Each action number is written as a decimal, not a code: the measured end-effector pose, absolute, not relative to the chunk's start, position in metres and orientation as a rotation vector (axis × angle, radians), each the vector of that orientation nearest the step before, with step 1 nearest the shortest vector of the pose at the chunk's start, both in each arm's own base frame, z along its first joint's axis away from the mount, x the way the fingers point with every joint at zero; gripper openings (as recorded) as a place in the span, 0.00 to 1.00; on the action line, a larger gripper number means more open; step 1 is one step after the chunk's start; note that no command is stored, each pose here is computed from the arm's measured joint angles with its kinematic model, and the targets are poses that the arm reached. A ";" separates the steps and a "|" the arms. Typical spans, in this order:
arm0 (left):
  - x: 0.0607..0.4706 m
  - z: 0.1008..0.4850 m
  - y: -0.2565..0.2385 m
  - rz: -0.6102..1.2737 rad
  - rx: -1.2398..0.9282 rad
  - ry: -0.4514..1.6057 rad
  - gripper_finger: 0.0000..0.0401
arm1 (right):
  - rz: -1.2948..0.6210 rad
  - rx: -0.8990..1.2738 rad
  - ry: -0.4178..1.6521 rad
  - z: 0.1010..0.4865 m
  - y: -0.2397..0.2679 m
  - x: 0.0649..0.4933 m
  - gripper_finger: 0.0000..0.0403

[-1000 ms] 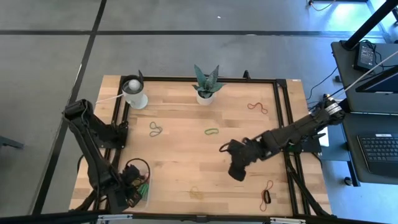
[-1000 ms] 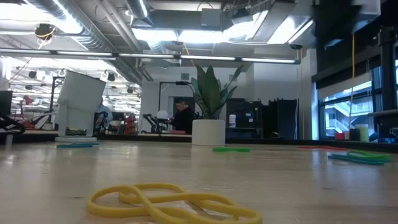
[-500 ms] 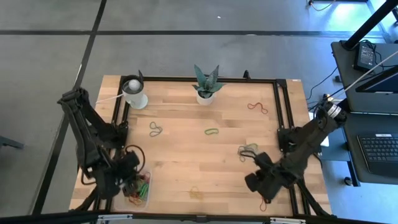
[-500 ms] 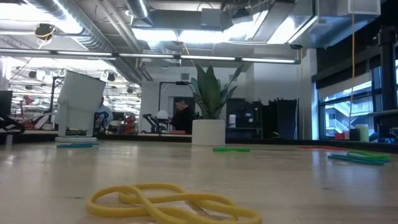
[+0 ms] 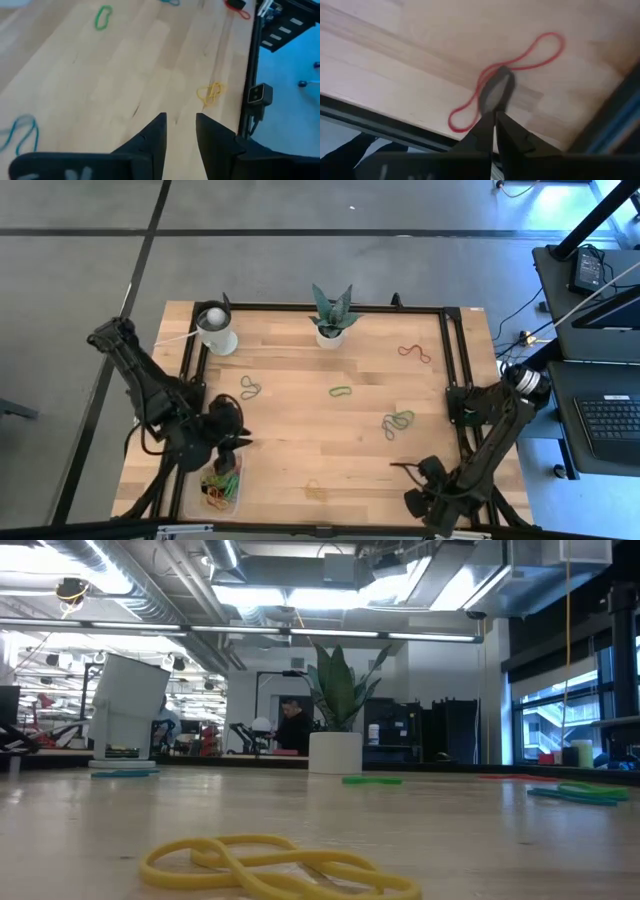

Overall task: Pick and place rubber bands into bin
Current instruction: Put the black rubber band into the transparent bin

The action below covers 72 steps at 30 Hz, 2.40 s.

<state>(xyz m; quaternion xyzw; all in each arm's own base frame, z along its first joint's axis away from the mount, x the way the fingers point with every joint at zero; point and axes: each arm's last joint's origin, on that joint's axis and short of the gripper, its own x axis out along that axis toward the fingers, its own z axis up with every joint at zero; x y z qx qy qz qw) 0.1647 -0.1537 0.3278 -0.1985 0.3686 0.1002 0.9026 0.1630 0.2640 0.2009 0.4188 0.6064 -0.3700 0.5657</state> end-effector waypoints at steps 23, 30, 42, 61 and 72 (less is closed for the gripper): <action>0.207 0.336 -0.120 0.275 -0.436 0.641 0.25 | -0.988 0.832 1.512 0.145 0.284 0.160 0.27; 0.217 0.340 -0.108 0.304 -0.432 0.594 0.25 | -0.930 0.844 1.501 0.137 0.290 0.165 0.05; 0.241 0.342 -0.092 0.315 -0.346 0.521 0.28 | -0.911 0.692 1.253 0.239 0.268 0.155 0.01; 0.344 0.334 -0.124 -0.022 -0.296 -0.021 0.75 | -0.560 0.039 0.433 0.371 0.207 0.246 0.01; 0.350 0.335 -0.121 -0.037 -0.364 -0.076 0.75 | -0.390 -0.102 0.466 0.387 0.202 0.277 0.01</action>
